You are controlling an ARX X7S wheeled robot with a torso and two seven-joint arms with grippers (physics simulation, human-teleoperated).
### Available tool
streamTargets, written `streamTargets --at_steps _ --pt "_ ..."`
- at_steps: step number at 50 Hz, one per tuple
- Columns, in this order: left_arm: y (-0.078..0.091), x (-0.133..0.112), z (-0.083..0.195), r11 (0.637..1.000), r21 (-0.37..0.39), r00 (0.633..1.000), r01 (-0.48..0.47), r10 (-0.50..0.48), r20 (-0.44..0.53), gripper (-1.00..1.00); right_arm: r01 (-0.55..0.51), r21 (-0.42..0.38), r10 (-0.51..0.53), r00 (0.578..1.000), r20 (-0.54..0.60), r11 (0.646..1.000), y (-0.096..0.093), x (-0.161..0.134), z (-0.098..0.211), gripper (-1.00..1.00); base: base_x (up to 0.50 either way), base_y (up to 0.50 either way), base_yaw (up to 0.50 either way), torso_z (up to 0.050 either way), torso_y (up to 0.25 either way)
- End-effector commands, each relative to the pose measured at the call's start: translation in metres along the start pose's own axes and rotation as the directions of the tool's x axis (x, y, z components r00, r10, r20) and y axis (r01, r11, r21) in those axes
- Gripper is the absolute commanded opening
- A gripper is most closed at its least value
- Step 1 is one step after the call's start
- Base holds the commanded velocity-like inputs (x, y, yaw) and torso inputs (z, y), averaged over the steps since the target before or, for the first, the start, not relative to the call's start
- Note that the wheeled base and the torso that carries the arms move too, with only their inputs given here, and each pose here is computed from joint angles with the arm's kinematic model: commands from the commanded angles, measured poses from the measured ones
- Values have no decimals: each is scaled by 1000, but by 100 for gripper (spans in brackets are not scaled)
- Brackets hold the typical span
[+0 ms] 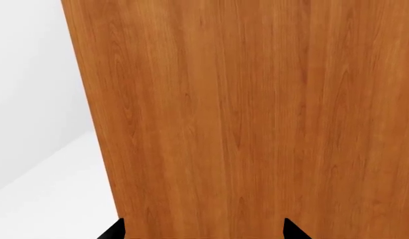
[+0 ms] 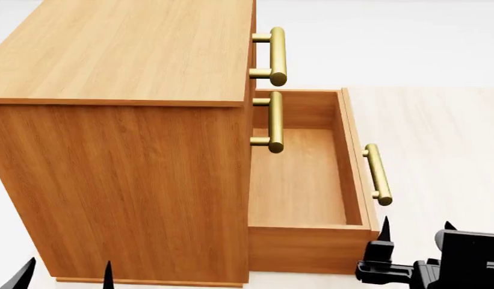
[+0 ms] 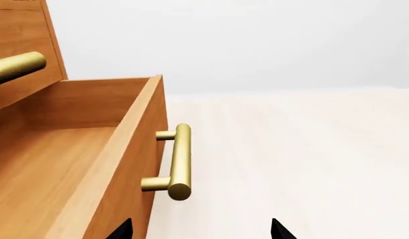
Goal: Close the bottom drawer of the cabinet.
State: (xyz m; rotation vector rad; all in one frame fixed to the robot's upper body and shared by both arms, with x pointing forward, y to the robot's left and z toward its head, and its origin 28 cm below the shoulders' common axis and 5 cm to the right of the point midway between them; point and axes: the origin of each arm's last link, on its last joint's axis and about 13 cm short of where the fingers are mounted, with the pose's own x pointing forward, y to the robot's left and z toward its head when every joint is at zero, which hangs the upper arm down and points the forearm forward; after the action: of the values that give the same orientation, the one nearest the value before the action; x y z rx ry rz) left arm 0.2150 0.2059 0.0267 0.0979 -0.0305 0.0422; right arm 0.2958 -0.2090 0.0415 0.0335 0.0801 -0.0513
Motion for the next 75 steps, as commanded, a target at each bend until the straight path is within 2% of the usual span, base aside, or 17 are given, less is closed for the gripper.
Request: streamTargets --at_steps 1,12,42,55,75 --pt "1 1 4 999 -48 1000 14 -13 9 100 -76 7 76 997 1 997 15 3 -12 100 0 0 0 0 0" --pt "1 0 4 999 -47 1000 13 -12 9 100 -110 1 110 994 -1 994 22 5 -16 100 0 0 0 0 0" --pt "1 -1 4 999 -48 1000 16 -15 11 100 -251 -100 254 967 19 963 52 10 -2 100 0 0 0 0 0" --pt "1 -1 6 999 -48 1000 14 -13 13 100 -239 -121 242 970 12 963 60 17 -6 100 0 0 0 0 0" --pt "2 -1 7 999 -48 1000 13 -12 16 100 -281 -132 283 959 -6 951 74 22 -12 100 0 0 0 0 0"
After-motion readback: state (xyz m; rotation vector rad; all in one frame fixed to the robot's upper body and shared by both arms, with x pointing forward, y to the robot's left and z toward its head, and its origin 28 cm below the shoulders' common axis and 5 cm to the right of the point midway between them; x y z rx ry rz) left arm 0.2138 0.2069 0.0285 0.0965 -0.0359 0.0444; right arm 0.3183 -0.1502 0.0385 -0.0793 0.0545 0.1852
